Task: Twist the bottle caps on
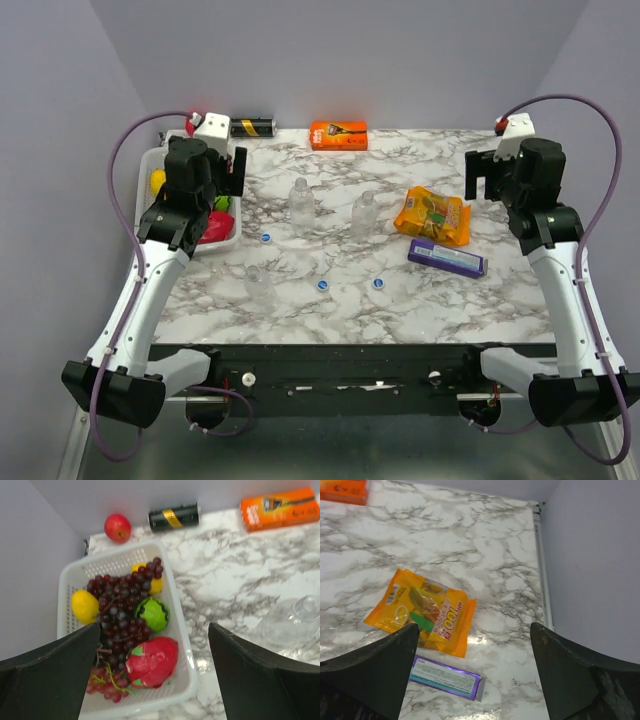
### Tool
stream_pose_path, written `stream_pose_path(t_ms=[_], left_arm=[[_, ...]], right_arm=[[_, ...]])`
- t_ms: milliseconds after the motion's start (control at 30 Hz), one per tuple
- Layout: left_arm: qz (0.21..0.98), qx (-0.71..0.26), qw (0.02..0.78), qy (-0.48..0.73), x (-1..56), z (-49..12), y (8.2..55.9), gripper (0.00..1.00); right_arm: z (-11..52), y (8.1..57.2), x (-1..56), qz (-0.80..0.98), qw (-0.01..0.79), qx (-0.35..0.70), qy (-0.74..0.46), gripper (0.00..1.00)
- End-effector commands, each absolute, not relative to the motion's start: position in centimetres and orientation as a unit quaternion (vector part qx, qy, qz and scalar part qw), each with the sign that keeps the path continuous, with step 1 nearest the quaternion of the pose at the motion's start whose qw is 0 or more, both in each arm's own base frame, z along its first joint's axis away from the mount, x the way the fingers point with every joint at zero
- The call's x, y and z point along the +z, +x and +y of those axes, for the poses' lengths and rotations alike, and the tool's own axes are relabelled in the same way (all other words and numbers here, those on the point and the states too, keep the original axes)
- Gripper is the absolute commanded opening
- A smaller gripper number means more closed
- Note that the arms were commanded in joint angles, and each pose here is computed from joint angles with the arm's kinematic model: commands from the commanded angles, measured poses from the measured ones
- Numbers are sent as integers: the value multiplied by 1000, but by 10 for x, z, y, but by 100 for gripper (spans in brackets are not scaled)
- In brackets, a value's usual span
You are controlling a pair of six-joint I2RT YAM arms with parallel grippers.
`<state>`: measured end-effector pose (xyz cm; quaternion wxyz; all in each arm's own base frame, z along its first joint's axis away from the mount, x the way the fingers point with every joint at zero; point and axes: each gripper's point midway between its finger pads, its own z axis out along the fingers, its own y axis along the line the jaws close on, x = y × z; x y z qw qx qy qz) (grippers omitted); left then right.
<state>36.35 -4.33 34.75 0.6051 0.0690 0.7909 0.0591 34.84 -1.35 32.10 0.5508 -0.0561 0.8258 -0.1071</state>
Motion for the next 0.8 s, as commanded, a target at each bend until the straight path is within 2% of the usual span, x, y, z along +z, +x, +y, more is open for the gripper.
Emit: stream_pose_path(t_ms=[0,67,133,267,467,533,700,767], left_arm=[[821,64,555,113,310,-44,343,99],[836,29,522,166,292,-53,326,98],[842,-11,494,216,274,-69,312,98],[854,-14,490,175,259,-53,298,98],[861,2,505,64,253,1,290,99],[863,14,505,19,248,27,288,99],[859,16,512,-28,242,46,286,99],[850,20,526,-38,247,48,286,99]], right_arm=[[36,336,352,791,586,-3,-174,100],[80,314,371,738,597,72,-306,100],[107,303,382,700,603,119,-363,99],[170,287,397,676,574,183,-425,92],[271,250,365,599,504,235,-576,91],[299,246,349,590,475,254,-601,91],[369,219,328,547,422,308,-654,91],[396,223,327,531,410,333,-662,87]])
